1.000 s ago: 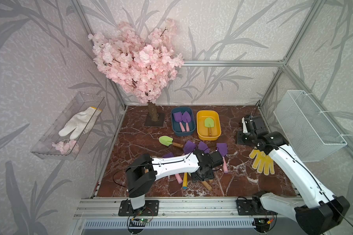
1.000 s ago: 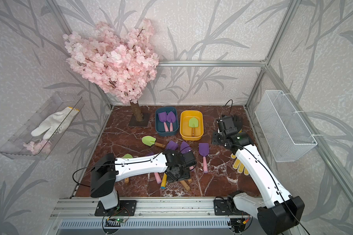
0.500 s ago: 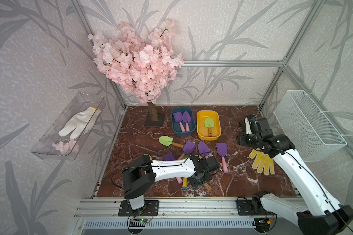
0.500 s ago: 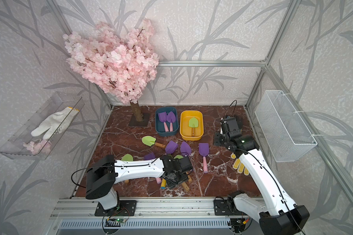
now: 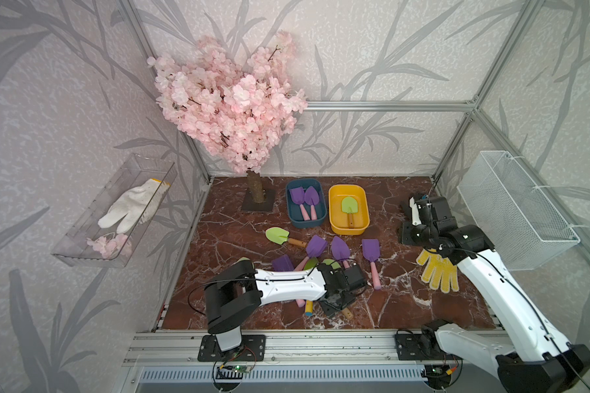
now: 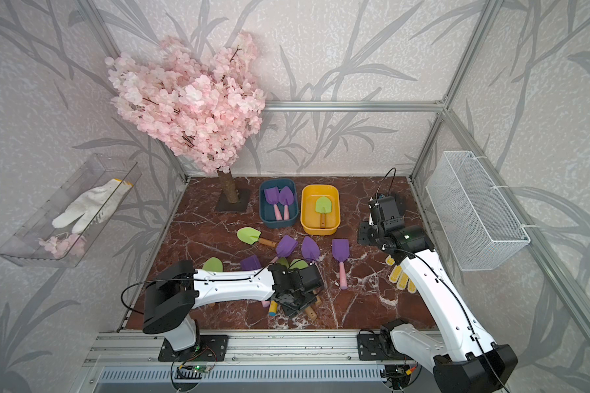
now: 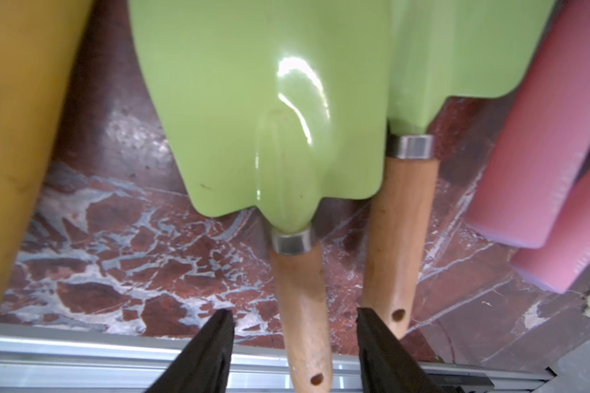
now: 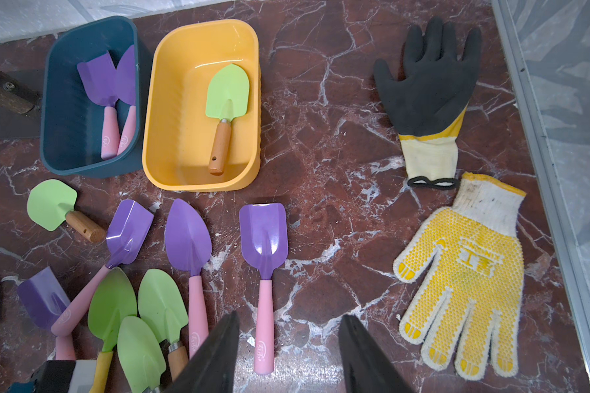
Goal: Sort the small shovels by color and place them into the storage box
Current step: Pick up the shovel from the center of the board.
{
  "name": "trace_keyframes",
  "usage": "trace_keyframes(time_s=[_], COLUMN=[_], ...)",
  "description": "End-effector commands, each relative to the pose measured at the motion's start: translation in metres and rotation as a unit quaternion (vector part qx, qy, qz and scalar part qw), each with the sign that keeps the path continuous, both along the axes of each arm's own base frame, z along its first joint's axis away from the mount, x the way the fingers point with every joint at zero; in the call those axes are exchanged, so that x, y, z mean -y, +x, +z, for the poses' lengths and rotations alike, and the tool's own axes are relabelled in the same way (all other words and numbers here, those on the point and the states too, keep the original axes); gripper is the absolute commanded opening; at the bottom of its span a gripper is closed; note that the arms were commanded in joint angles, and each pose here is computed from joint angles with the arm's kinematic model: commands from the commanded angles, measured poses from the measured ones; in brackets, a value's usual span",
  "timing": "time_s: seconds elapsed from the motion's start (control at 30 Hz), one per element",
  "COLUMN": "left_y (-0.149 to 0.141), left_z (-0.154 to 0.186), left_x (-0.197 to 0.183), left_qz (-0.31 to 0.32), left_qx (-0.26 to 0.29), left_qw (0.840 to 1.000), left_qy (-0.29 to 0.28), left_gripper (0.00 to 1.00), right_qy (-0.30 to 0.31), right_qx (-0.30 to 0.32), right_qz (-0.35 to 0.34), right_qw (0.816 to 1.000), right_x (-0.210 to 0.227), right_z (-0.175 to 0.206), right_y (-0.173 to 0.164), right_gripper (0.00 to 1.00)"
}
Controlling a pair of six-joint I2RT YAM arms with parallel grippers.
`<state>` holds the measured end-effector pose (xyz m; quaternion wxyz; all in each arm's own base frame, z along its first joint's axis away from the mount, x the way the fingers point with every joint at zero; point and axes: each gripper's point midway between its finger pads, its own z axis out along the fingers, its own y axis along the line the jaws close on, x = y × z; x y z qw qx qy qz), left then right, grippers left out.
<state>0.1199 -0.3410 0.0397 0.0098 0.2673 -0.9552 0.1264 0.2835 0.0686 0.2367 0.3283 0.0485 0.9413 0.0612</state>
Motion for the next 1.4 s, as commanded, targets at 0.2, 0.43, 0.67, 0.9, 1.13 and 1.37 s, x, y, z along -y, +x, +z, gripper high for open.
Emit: trace_keyframes(time_s=[0.2,0.43,0.67,0.9,1.13,1.37], left_y=[-0.003,-0.002,-0.004,-0.006,-0.009,-0.009], left_z=[0.005,0.001,-0.003,-0.009,-0.012,-0.015], left_x=[0.003,0.008,0.008,0.005,0.006,0.006], left_qz=[0.012,0.015,0.016,0.027,0.027,0.027], left_qx=[-0.002,-0.005,-0.012,-0.019,-0.026,-0.03], left_qw=[1.0,1.0,1.0,0.999,0.999,0.999], left_qy=[-0.015,-0.023,-0.024,-0.029,-0.03,-0.031], left_gripper=[0.6,0.6,0.57,0.53,0.52,0.49], right_qy=[-0.005,-0.008,-0.007,-0.008,-0.008,-0.007], right_qx=[0.004,0.004,0.002,0.001,-0.002,-0.002], right_qz=[-0.003,-0.003,-0.003,-0.004,-0.003,-0.005], right_qw=[1.0,1.0,1.0,1.0,1.0,1.0], right_x=[0.004,0.006,0.006,0.006,0.006,0.006], right_z=[0.002,0.001,0.0,-0.002,-0.005,-0.006], right_y=[-0.001,-0.002,-0.001,-0.001,-0.001,-0.001], right_gripper=[0.52,0.53,0.53,0.53,0.53,0.53])
